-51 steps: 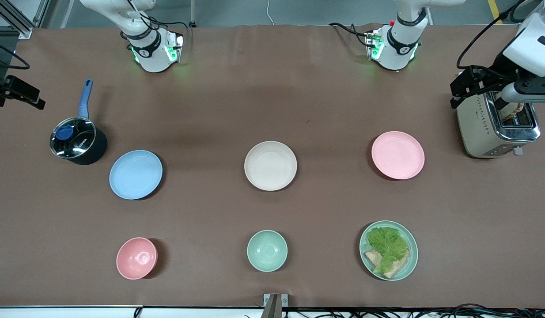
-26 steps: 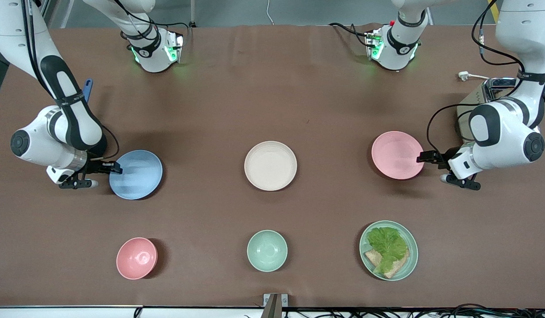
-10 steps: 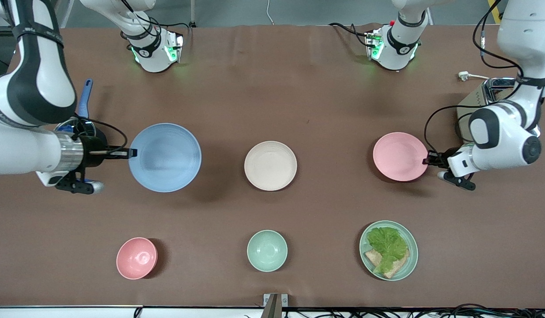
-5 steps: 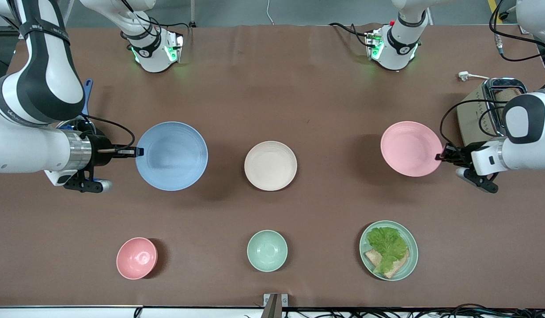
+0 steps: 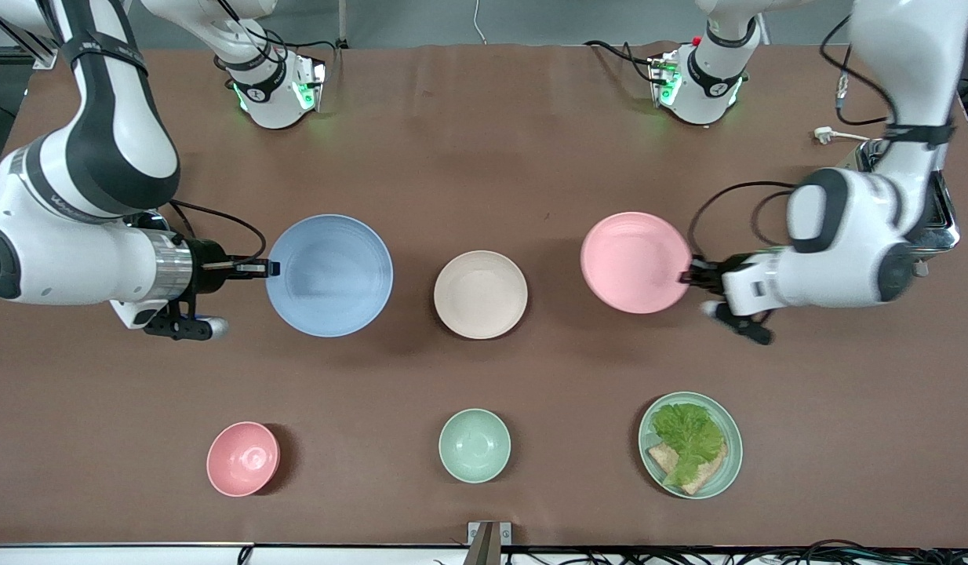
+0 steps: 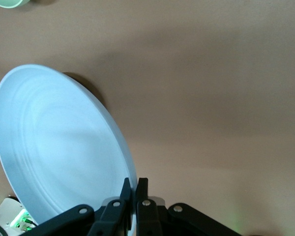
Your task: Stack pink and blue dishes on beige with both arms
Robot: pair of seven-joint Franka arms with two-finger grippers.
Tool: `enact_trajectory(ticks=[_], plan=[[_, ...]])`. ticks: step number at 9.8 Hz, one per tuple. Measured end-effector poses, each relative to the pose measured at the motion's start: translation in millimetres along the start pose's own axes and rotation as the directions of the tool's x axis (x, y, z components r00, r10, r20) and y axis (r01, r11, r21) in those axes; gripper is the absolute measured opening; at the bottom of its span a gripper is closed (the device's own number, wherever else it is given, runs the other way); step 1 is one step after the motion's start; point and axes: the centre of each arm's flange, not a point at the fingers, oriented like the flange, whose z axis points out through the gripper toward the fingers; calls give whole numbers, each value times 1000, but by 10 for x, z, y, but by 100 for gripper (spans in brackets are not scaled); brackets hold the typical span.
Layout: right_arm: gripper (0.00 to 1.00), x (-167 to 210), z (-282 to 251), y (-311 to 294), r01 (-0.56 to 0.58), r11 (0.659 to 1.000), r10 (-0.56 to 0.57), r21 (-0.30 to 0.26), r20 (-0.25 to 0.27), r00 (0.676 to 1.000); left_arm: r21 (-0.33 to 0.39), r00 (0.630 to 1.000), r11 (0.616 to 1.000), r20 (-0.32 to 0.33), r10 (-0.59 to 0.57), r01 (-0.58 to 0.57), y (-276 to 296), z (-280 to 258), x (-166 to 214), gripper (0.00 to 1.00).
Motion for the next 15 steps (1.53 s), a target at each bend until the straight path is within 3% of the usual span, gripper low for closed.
enact_trajectory(ticks=[4,8,11,13,15], plan=[[5,-10,353,-283,-19,1000,19,-6,-24,1000,37,984,984,-62,-169,172,1220,1077,312,4],[5,-123,856,-659,-47,999,47,6,-56,997,7,950,962,-161,-269,273,1698,1818,438,4],[5,-138,1063,-639,-53,999,53,2,-56,997,-15,934,948,-170,-315,317,1845,1970,580,7],[5,-164,1281,-675,-54,999,55,7,-74,996,-9,928,946,-189,-321,325,1753,1906,649,17],[5,-289,1645,-867,-64,998,66,24,-107,992,50,931,956,-249,-267,288,1663,1707,759,47]])
